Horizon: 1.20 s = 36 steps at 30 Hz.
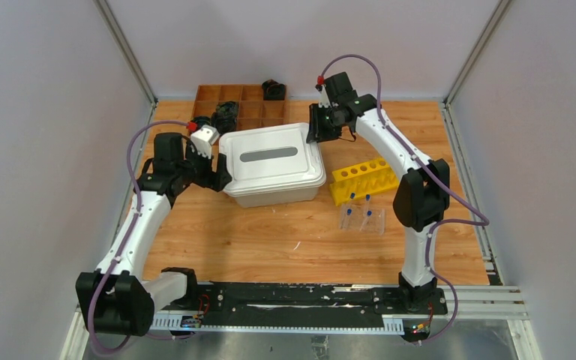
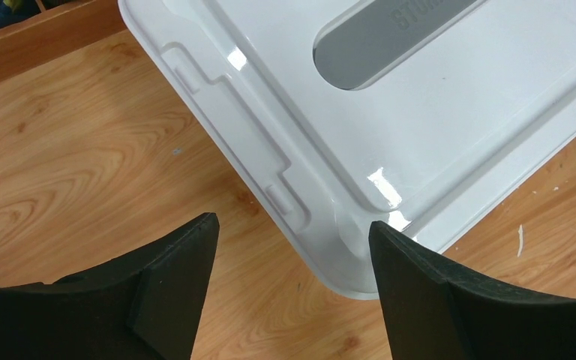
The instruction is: Organize the chemistry lab equipment
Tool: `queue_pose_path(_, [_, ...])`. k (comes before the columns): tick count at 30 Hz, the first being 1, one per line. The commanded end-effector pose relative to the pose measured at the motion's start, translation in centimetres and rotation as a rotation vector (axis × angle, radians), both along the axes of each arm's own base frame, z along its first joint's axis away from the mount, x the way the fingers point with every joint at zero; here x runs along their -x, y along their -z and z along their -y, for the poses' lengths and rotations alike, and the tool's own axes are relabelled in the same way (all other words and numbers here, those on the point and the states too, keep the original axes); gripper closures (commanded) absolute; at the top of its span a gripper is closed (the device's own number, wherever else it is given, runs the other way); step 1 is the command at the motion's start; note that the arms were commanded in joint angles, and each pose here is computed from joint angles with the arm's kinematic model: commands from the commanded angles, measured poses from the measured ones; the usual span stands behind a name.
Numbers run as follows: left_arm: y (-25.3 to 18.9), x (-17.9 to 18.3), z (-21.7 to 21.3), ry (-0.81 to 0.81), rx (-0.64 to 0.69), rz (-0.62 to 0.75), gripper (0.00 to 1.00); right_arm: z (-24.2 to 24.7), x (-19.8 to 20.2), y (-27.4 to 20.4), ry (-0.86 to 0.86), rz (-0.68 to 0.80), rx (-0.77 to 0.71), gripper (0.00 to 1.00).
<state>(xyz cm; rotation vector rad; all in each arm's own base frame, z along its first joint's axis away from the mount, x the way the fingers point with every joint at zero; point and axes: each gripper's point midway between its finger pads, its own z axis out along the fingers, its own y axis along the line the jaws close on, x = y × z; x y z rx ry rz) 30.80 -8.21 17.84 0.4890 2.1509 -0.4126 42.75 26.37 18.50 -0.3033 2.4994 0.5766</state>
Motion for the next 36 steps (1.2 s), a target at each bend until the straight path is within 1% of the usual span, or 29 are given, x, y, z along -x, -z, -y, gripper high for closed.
queue_pose_path(1, [0.2,0.9,1.1,0.037,0.05,-0.023,0.22,1.5,0.7,1.7,0.014,-0.024,0.079,0.62])
queue_pose_path(11, [-0.2,1.1,2.0,0.058,0.1,-0.037,0.24,2.1,0.4,2.0,0.043,-0.03,0.054,0.63])
queue_pose_path(16, [-1.2,1.0,1.7,0.055,0.084,-0.008,0.25,1.3,-0.2,1.9,0.038,-0.039,0.023,0.64])
queue_pose_path(24, [-0.6,1.4,1.9,0.075,0.089,-0.026,0.26,3.0,1.1,3.5,0.065,-0.056,0.078,0.65])
queue_pose_path(27, [-0.4,1.7,2.4,0.1,0.103,-0.042,0.27,4.0,1.3,3.9,0.093,-0.064,0.094,0.66])
queue_pose_path(29, [-0.8,1.8,2.6,0.11,0.104,-0.03,0.28,4.8,1.6,4.1,0.122,-0.075,0.099,0.68])
queue_pose_path(32, [-0.9,1.8,2.3,0.105,0.089,-0.015,0.28,5.2,2.2,4.2,0.144,-0.079,0.088,0.7])
queue_pose_path(36, [-0.7,1.4,1.6,0.08,0.052,-0.006,0.28,4.8,2.8,3.9,0.149,-0.071,0.039,0.7])
